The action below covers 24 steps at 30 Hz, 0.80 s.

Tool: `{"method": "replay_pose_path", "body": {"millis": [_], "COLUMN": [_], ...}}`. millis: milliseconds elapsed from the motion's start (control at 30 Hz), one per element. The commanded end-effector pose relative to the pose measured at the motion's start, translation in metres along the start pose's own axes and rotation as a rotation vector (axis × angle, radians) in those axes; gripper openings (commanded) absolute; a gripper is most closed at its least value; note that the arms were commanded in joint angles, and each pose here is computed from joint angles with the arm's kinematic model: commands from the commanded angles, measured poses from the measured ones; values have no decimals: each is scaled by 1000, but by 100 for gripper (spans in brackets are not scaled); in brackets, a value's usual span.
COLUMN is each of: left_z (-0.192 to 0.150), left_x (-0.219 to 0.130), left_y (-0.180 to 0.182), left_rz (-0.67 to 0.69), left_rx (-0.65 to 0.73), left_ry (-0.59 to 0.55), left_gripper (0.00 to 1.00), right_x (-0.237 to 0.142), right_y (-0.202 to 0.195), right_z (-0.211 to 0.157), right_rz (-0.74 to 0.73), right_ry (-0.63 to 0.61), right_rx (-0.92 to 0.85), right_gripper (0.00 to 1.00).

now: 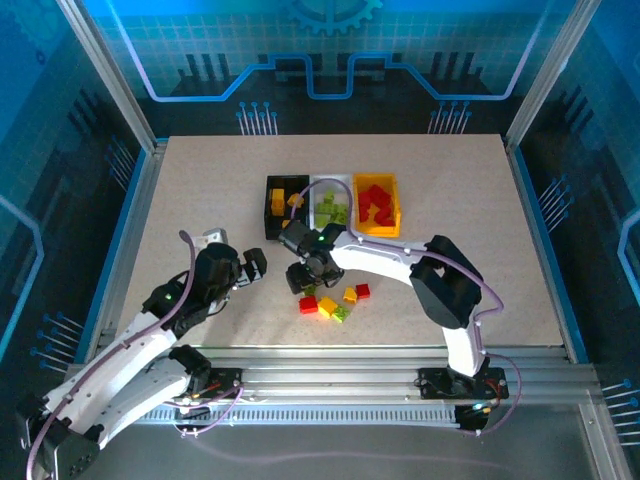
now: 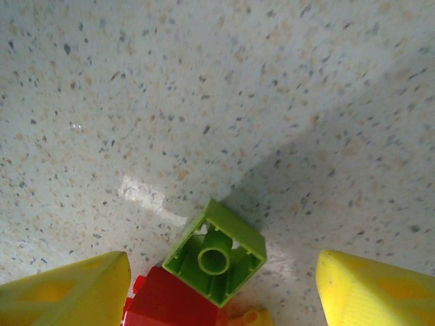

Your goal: Sort the legos into containers by color

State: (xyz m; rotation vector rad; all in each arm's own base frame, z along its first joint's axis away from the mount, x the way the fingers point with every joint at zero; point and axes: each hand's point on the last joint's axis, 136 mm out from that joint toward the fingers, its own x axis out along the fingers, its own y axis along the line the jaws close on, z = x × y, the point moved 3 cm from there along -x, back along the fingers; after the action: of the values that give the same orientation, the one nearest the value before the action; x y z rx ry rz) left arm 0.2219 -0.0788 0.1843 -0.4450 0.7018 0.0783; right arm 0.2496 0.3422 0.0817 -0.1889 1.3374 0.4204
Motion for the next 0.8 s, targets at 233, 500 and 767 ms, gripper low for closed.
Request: {"method": "replay_pose_path", "body": {"millis": [233, 500, 767], "left_z": [-6, -6, -7], "left_x": [-1, -1, 0], "left_y": [12, 12, 11], "left_rz": [16, 13, 7], "left_rx": [-4, -10, -14], "left_ry": [-5, -6, -3], "left_gripper": [99, 99, 99], "right_x": [18, 32, 15], "right_y": [2, -2, -6], "right_z": [-6, -7, 9], "right_rz": [-54, -56, -30], "right_ry": [93, 131, 32], "right_rx": [38, 52, 66], "right_gripper": [69, 55, 36]}}
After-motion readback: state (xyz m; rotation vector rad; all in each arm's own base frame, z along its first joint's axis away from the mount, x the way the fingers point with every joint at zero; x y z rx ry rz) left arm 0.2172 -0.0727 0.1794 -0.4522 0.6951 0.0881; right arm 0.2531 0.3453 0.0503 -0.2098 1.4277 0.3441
